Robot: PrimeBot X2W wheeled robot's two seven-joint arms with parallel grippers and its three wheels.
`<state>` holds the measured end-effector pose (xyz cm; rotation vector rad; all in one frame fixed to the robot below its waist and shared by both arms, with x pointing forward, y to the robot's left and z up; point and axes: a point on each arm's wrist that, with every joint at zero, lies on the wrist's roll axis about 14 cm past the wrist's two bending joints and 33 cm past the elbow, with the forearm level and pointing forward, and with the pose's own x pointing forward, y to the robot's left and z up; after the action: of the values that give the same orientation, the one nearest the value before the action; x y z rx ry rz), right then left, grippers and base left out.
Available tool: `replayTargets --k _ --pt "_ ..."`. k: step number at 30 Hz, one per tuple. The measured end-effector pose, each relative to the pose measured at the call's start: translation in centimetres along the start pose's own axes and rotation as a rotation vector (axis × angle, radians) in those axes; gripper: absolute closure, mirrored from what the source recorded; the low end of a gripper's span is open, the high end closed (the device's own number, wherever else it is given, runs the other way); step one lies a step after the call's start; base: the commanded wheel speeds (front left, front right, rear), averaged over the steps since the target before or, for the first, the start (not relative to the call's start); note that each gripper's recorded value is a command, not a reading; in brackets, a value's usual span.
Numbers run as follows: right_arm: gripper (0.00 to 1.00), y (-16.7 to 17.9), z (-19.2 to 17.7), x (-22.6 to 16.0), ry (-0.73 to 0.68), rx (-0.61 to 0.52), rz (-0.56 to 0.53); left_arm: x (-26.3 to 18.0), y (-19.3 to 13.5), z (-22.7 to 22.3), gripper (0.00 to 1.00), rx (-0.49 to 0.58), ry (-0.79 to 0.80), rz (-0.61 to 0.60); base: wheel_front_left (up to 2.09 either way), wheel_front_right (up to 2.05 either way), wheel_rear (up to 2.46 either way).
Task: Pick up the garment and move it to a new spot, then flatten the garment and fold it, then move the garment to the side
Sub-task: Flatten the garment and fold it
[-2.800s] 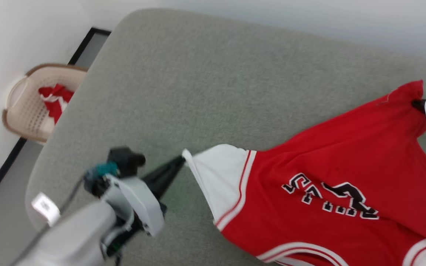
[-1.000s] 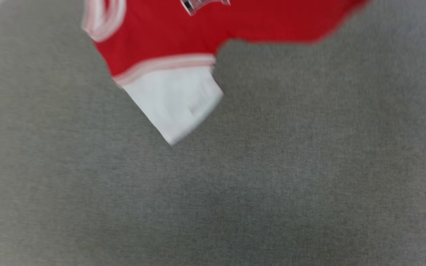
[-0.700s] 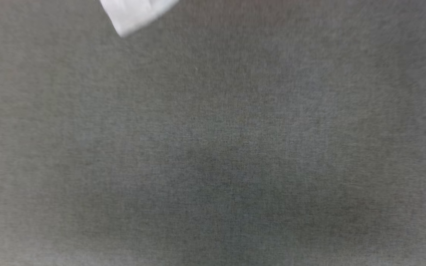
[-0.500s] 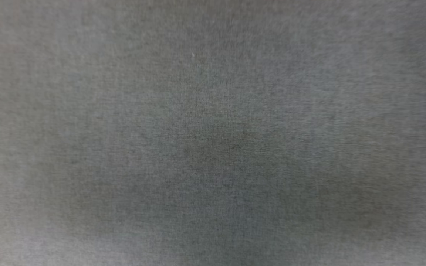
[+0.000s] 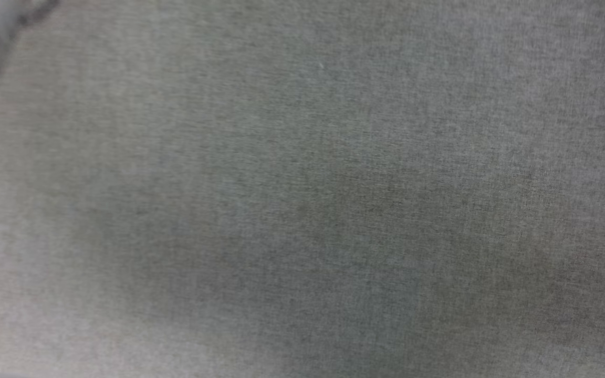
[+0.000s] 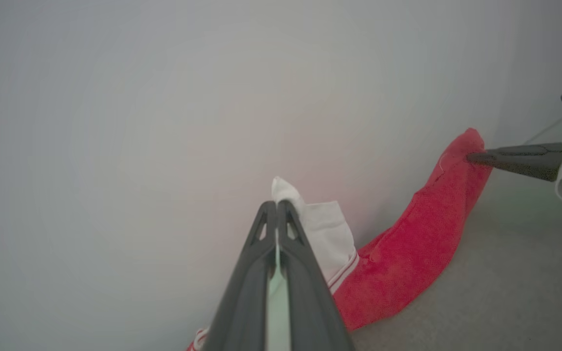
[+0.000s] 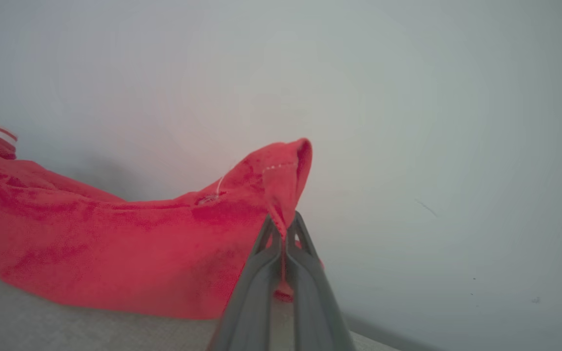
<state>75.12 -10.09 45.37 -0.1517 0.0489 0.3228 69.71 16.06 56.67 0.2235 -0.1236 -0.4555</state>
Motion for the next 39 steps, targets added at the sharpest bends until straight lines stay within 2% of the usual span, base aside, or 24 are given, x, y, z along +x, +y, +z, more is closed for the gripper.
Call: replayTargets --k 4,9,15,20,24,32,39 --pt "1.00 0.9 -0.3 -1.3 0.025 -0.005 0.022 -3.5 -2.0 -2.5 1.00 -0.008 0.117 -0.075 0.00 0.00 0.00" --pt "1.00 1.5 -1.3 -3.9 0.080 0.007 0.043 -7.8 -3.9 -3.0 1.00 -0.064 0.208 -0.135 0.00 0.00 0.00" --pt "1.00 2.8 -3.1 -8.9 0.159 0.051 0.099 -13.6 -5.5 -2.9 1.00 -0.109 0.293 -0.159 0.00 0.00 0.00" --pt "1.00 2.6 -4.3 -14.5 0.225 0.094 0.131 -19.2 -7.6 -3.7 1.00 -0.167 0.385 -0.172 0.00 0.00 0.00" --pt "1.00 2.4 -5.2 -19.4 0.281 0.122 0.149 -24.0 -8.8 -4.7 1.00 -0.204 0.463 -0.163 0.00 0.00 0.00" --pt "1.00 2.9 -6.2 -28.0 0.377 0.135 0.199 -32.3 -10.8 -5.4 1.00 -0.278 0.573 -0.067 0.00 0.00 0.00" --pt "1.00 4.2 -7.3 -34.4 0.462 0.172 0.231 -38.1 -14.4 -6.3 1.00 -0.385 0.689 -0.017 0.00 0.00 0.00"
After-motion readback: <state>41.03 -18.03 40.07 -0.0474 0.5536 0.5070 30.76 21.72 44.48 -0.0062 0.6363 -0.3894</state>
